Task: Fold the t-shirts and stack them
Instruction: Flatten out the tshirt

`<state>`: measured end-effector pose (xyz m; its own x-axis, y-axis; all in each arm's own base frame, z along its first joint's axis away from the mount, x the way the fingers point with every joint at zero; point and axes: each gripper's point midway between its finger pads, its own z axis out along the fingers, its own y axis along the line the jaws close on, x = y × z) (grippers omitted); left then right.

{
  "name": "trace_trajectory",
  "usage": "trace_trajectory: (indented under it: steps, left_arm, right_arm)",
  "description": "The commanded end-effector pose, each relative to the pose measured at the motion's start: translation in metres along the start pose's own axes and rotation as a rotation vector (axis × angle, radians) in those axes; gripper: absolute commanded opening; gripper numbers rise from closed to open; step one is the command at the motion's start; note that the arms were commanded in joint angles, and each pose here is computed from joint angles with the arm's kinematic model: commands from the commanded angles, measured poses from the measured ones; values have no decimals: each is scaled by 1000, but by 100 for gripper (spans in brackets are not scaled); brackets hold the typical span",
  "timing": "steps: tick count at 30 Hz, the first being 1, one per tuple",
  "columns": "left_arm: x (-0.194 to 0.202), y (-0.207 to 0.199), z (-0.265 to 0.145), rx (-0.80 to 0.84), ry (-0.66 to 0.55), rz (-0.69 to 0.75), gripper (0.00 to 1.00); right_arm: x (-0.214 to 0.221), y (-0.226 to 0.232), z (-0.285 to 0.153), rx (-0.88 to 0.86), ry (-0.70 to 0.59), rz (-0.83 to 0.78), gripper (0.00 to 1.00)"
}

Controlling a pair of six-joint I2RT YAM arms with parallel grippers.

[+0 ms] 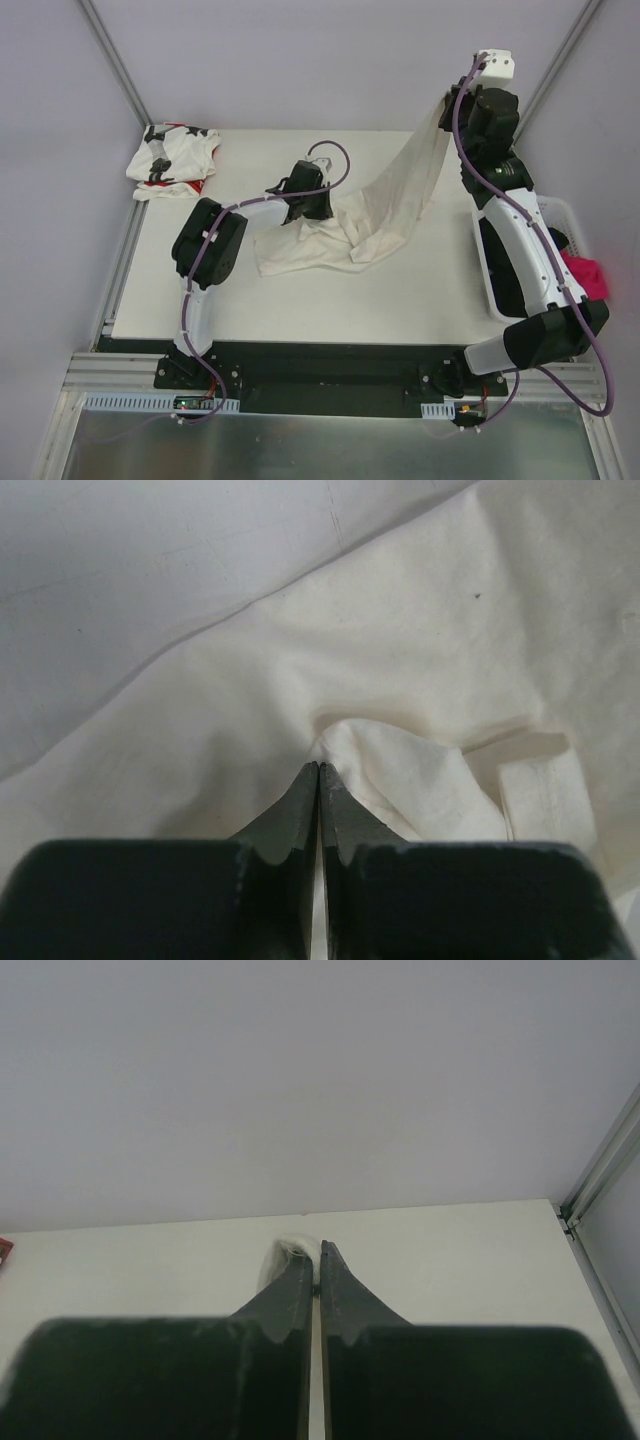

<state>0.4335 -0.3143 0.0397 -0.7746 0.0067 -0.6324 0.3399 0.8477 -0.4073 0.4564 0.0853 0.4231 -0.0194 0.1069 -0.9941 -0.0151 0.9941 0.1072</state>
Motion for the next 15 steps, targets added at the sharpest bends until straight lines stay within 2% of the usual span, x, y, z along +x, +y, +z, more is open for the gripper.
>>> trace_trajectory:
  steps: [1, 10, 12, 15]
  left_arm:
    - [-6, -23, -2, 63, -13, 4, 0]
    - [15, -69, -34, 113, -9, 38, 0]
    - [28, -75, -39, 105, 7, 48, 0]
    - [29, -78, -54, 100, -4, 41, 0]
  right_arm:
    - [-40, 0, -1, -9, -115, 43, 1]
    - [-36, 1, 5, -8, -103, 46, 1]
    - [-35, 1, 6, -7, -99, 44, 1]
    - [-31, 0, 10, -1, -89, 38, 1]
